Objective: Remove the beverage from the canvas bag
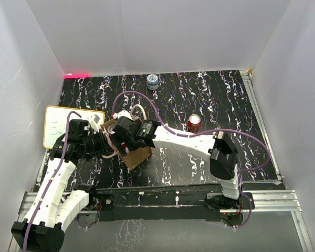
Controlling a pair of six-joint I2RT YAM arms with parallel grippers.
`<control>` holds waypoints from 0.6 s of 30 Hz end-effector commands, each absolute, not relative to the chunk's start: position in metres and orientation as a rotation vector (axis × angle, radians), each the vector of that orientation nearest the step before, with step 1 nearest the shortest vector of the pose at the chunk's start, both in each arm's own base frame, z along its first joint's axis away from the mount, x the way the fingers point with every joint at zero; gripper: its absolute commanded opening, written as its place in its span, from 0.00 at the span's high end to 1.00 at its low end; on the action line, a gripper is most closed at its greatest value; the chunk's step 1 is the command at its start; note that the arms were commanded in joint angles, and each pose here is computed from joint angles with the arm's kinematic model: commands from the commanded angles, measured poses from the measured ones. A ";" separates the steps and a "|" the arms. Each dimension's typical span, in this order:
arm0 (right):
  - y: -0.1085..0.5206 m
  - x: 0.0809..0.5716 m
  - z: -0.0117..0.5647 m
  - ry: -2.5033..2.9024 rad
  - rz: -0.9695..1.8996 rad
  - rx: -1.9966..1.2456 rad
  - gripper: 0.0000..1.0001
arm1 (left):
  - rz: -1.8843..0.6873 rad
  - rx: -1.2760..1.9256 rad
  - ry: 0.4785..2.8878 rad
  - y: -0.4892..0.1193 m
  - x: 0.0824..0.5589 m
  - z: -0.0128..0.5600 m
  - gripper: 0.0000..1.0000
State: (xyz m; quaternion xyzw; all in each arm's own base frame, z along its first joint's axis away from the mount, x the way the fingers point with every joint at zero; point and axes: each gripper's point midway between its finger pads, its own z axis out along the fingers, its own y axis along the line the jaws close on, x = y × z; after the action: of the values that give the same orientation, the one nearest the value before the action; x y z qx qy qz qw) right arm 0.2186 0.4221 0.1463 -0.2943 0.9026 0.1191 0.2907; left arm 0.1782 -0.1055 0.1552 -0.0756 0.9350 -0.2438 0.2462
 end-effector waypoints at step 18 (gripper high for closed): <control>0.392 0.191 0.089 2.618 0.166 -0.922 0.07 | -0.679 -0.205 2.574 -0.106 0.171 0.151 1.00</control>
State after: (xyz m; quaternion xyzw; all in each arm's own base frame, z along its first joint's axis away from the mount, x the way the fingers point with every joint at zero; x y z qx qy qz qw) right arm 0.2210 0.4281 0.1207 -0.2975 0.9104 0.1128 0.2645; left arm 0.1776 -0.1066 0.1557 -0.0742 0.9344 -0.2472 0.2456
